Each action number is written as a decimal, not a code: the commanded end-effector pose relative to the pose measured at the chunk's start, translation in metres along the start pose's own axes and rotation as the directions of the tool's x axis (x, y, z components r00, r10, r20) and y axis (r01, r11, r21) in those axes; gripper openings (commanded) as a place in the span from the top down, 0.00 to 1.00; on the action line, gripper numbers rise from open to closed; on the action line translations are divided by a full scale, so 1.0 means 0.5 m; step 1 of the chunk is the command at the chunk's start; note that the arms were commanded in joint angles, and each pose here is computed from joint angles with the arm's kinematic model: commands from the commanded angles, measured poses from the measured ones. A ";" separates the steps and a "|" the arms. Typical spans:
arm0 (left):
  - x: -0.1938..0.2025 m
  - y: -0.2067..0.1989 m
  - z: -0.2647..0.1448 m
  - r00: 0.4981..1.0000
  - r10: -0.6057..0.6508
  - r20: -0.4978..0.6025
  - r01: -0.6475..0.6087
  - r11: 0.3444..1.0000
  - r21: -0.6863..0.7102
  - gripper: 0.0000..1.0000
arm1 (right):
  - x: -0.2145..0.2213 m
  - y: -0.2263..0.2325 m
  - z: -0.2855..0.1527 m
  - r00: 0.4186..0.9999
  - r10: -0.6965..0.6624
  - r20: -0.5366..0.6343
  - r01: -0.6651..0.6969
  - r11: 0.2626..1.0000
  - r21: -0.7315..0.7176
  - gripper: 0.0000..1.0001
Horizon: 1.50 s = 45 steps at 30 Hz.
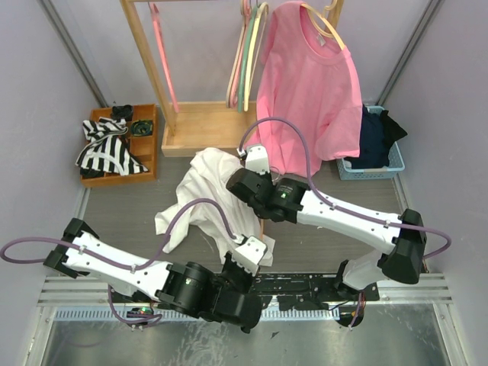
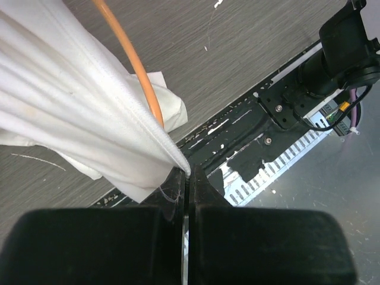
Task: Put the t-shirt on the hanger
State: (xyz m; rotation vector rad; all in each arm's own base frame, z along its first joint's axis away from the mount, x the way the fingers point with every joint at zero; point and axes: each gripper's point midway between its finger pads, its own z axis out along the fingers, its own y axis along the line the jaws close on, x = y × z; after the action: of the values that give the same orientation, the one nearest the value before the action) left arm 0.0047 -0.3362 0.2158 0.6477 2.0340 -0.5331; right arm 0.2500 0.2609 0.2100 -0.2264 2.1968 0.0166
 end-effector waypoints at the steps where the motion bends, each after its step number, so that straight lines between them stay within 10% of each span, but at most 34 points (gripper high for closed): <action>1: -0.054 -0.112 -0.025 0.981 -0.185 -0.050 0.192 0.957 0.219 1.00 | -0.172 0.008 -0.037 0.890 0.312 0.332 -0.306 0.949 -0.071 0.99; 22: -0.176 -0.006 0.021 0.975 -0.212 0.068 0.203 0.972 0.120 1.00 | -0.186 0.028 -0.141 0.913 0.275 0.302 -0.188 0.939 -0.288 0.99; 32: -0.213 0.010 -0.036 0.971 -0.233 0.052 0.219 0.956 0.195 0.66 | -0.162 0.053 -0.192 0.942 0.205 0.265 -0.066 0.888 -0.454 0.99; 45: -0.257 0.101 -0.102 0.960 -0.252 0.121 0.228 0.956 0.183 0.53 | -0.086 0.042 -0.187 0.961 0.134 0.242 0.004 0.867 -0.498 0.99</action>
State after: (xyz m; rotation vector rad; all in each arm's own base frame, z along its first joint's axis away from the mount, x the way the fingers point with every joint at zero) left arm 0.0519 -0.3176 0.3234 0.4770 2.0039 -0.8759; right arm 0.1986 0.2721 0.2672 -0.4539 1.9948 0.4971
